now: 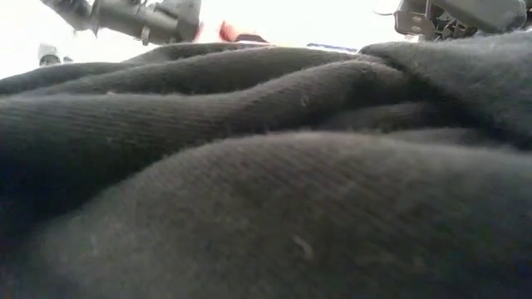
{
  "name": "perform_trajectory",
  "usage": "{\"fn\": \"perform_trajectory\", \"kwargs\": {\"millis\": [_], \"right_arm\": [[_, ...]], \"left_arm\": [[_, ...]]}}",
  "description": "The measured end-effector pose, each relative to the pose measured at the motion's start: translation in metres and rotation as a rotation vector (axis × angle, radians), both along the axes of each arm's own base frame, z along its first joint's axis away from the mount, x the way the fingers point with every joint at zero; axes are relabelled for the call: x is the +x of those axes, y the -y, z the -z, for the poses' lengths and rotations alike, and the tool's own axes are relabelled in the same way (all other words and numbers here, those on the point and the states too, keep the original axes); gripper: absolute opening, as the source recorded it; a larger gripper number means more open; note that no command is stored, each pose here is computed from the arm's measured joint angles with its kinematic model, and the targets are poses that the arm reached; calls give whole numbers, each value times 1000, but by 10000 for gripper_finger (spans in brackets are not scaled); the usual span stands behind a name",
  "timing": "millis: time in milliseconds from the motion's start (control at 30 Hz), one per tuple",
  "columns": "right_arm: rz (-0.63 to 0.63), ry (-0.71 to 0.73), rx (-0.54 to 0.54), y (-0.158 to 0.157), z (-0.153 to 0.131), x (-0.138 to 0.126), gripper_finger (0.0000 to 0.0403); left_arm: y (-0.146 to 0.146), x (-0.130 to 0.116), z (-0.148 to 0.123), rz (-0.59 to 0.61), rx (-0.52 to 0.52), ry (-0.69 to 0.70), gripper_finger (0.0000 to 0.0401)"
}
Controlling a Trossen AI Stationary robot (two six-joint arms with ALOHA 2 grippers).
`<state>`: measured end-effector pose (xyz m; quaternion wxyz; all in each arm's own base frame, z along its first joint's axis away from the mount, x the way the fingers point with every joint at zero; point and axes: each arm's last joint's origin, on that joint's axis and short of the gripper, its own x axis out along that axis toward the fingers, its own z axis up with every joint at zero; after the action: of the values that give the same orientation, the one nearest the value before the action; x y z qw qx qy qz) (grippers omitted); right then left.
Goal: Sort clothes
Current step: Put the pink shirt in the blue laundry bin organizer
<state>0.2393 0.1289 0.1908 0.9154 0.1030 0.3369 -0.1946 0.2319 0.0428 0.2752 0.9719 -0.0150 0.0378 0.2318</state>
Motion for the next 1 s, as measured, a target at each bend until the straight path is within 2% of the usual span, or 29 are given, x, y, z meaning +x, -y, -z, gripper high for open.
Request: {"fn": "perform_trajectory", "kwargs": {"millis": [167, 367, 533, 767, 900, 1000], "right_arm": [[-3, 2, -1, 0, 0, 0, 118], [-9, 2, -7, 0, 0, 1, 118], [-4, 4, -8, 2, -1, 2, 118], [-4, 9, -5, 1, -1, 2, 118], [-9, 7, -10, 1, -1, 2, 118], [-10, 7, -10, 1, -1, 2, 118]], "left_arm": [[-2, 9, -65, -16, 52, -71, 0], [-6, 24, -119, -24, 72, -100, 0], [-17, 61, -132, 14, 79, -140, 0], [-48, 119, -135, -28, 92, -190, 0], [-67, 136, -150, -33, 82, -162, 0], [-76, 140, -153, -49, 43, -239, 0]]}}
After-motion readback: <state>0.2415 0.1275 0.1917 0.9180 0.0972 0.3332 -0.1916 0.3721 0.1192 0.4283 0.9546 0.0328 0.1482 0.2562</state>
